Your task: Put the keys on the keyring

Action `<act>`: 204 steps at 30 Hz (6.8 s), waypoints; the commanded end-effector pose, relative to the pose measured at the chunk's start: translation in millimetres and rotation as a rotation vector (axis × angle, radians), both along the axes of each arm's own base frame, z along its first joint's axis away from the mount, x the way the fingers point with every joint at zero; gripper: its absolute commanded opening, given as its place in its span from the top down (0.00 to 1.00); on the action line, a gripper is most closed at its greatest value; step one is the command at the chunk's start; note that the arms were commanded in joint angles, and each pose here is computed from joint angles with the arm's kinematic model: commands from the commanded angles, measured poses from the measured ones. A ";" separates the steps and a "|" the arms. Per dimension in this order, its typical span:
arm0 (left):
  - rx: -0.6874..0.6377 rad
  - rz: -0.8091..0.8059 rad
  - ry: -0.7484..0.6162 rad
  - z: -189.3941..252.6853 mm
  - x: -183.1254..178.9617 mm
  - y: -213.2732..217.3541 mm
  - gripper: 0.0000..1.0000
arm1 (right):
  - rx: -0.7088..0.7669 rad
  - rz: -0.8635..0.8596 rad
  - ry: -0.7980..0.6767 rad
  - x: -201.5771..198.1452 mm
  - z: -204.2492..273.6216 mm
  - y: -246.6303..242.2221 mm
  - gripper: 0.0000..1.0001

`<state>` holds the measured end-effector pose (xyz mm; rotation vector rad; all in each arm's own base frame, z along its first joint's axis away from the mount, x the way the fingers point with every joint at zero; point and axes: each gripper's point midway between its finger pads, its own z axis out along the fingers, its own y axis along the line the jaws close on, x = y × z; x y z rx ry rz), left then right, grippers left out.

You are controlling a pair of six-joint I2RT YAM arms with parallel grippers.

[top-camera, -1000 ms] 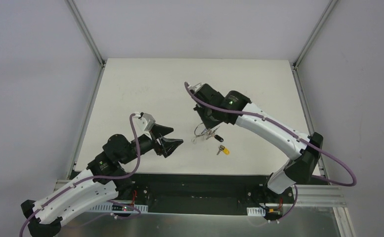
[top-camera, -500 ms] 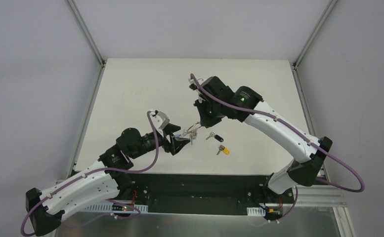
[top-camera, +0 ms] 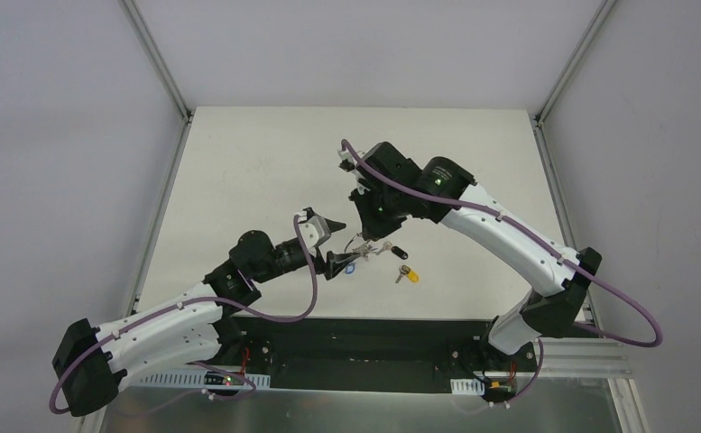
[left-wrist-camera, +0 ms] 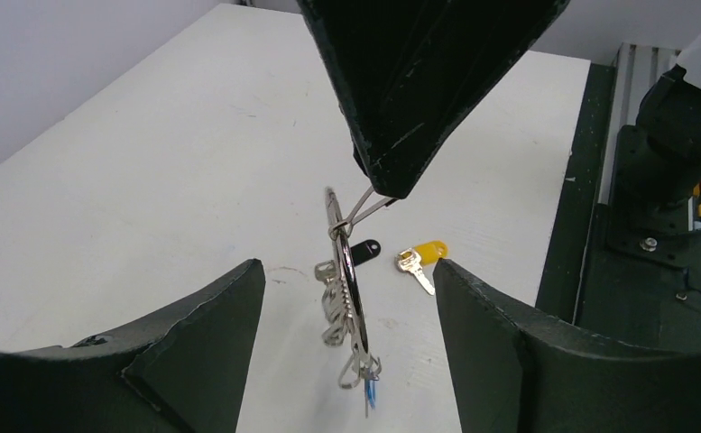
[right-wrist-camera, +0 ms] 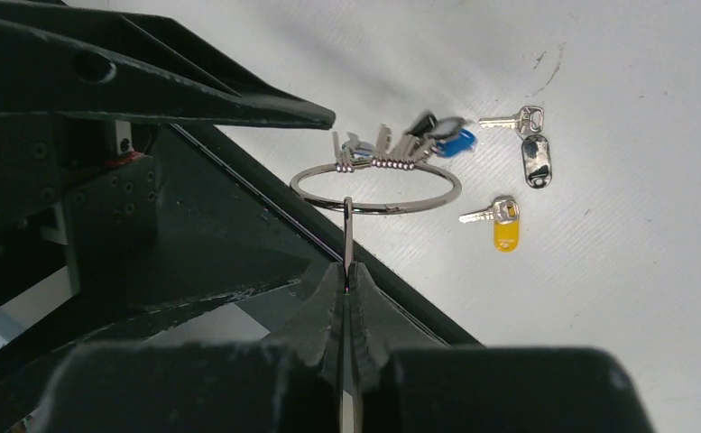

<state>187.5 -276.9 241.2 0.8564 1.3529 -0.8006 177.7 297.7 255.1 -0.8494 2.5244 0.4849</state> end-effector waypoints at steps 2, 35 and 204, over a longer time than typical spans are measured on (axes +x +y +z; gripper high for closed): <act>-0.028 -0.074 -0.180 19.2 -2.7 -9.8 0.33 | 0.044 -0.004 0.027 -6.5 17.4 5.8 1.00; -0.046 -0.157 -0.243 21.2 -16.7 -21.9 1.00 | 0.094 0.010 0.095 -14.4 16.3 22.8 1.00; -0.149 0.170 0.009 31.8 0.0 39.4 0.33 | 0.332 -0.070 0.073 -8.9 35.8 57.2 1.00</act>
